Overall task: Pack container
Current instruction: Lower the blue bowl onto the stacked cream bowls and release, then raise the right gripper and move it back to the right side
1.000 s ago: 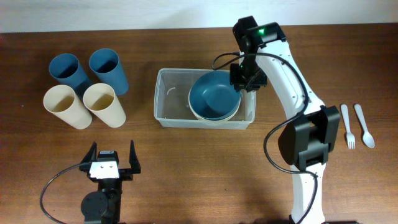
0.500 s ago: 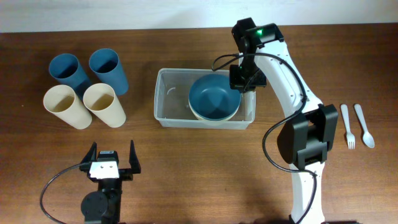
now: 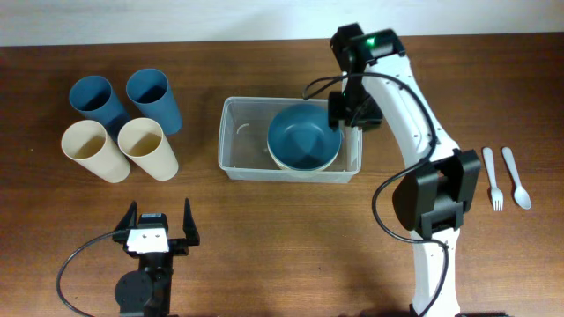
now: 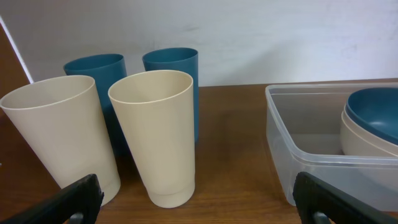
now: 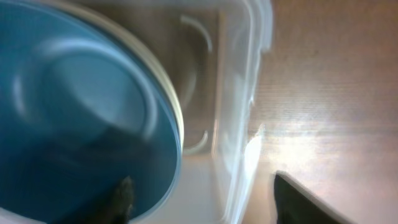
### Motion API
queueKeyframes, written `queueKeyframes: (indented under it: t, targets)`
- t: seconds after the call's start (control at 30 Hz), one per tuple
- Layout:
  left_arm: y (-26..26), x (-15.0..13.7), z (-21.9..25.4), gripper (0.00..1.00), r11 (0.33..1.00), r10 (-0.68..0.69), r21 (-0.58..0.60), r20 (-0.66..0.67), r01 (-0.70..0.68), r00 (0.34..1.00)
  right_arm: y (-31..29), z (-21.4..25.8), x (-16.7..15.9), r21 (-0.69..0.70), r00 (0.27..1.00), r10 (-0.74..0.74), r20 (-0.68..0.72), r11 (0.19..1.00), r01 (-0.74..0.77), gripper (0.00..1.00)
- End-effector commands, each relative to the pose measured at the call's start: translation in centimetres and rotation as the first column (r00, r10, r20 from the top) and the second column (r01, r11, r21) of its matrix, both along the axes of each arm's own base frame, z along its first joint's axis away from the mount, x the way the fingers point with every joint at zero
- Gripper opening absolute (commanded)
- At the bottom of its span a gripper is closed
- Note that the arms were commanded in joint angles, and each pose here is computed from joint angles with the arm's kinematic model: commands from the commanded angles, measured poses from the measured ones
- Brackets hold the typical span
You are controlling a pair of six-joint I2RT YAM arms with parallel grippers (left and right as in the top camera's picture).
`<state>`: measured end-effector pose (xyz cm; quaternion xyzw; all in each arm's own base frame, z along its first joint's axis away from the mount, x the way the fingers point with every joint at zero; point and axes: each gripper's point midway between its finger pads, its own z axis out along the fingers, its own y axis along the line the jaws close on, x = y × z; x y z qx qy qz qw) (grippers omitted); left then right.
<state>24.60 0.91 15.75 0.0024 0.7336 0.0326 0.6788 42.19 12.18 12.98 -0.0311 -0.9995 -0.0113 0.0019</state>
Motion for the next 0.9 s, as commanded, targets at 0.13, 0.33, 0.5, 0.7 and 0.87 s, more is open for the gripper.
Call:
queueKeyframes:
  t: [0.13, 0.33, 0.5, 0.7, 0.87]
  targets:
    - [0.0, 0.0, -0.1, 1.0, 1.0, -0.002, 0.008, -0.003, 0.002, 1.0, -6.0, 8.4, 1.7, -0.002, 0.976, -0.097, 0.193, 0.995, 0.099, 0.99]
    - [0.0, 0.0, -0.1, 1.0, 1.0, -0.002, 0.008, -0.003, 0.002, 1.0, -13.0, 11.0, 0.7, -0.003, 0.947, -0.215, 0.24, 0.975, 0.222, 0.99]
    - [0.0, 0.0, -0.1, 1.0, 1.0, -0.002, 0.008, -0.003, 0.002, 1.0, -17.7, 9.6, -1.6, -0.015, 0.931, -0.327, 0.164, 0.943, 0.334, 0.99]
    - [0.0, 0.0, -0.1, 1.0, 1.0, -0.002, 0.008, -0.003, 0.002, 1.0, -22.8, 5.0, -3.7, -0.044, 0.868, -0.495, 0.043, 0.867, 0.496, 0.99]
    - [0.0, 0.0, -0.1, 1.0, 1.0, -0.002, 0.008, -0.003, 0.002, 1.0, -26.0, 2.4, -4.9, -0.054, 0.796, -0.606, 0.008, 0.794, 0.605, 0.99]
